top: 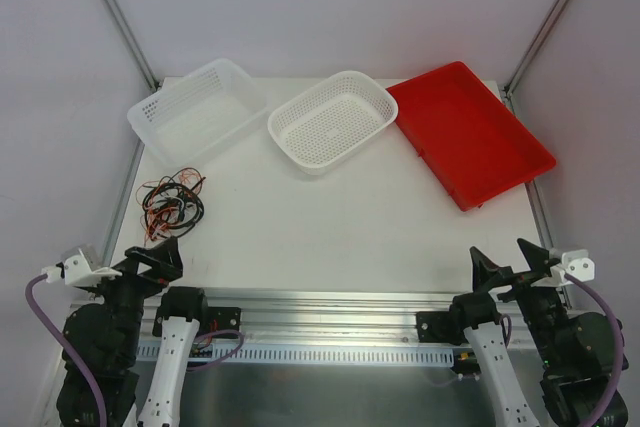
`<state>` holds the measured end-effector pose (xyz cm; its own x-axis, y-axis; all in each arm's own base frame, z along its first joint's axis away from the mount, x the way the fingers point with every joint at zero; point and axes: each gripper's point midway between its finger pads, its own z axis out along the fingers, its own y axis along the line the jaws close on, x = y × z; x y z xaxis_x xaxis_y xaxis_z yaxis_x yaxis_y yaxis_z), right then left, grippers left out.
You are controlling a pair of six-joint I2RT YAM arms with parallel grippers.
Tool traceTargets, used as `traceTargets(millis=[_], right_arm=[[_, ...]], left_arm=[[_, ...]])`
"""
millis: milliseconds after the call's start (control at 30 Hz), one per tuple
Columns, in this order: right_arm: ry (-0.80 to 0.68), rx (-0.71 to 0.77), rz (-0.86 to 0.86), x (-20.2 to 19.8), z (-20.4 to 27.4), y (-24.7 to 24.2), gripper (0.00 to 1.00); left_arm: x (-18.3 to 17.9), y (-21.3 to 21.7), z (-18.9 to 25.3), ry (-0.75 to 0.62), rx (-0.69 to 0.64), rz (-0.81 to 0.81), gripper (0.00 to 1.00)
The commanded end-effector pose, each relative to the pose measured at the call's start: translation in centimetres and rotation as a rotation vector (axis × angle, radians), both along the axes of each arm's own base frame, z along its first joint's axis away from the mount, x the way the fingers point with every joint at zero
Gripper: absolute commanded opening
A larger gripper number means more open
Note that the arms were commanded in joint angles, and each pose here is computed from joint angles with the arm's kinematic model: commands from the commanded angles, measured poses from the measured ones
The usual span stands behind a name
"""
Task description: Untangle the cables
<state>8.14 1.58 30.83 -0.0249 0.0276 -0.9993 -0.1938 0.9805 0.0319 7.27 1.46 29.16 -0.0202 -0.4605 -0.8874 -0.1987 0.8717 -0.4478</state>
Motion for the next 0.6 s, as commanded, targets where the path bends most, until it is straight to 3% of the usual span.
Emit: traceTargets(millis=[0,300,400,567], right_arm=[[-0.149,0.032,0.039,-2.8,0.9,0.1,0.97],[-0.007,0.044,0.137,-1.2,0.5,2.4,0.97],[0.121,0.066,0.131,0.7,-0.4,3.0,0.97],[0.278,0.120,0.139,2.5,-2.7,4.1,0.97]], left_arm=[[-2.2,-0.4,0.0,-0.155,-0.063,-0.011,0.99],[1.2,-0.9,-3.2,-0.014,-0.217,0.023,0.99],[2.6,-1.3,-4.6,0.061,-0.276,0.037,0.99],[6.0,-1.8,-7.5,0.293,-0.308,0.069,0.99]])
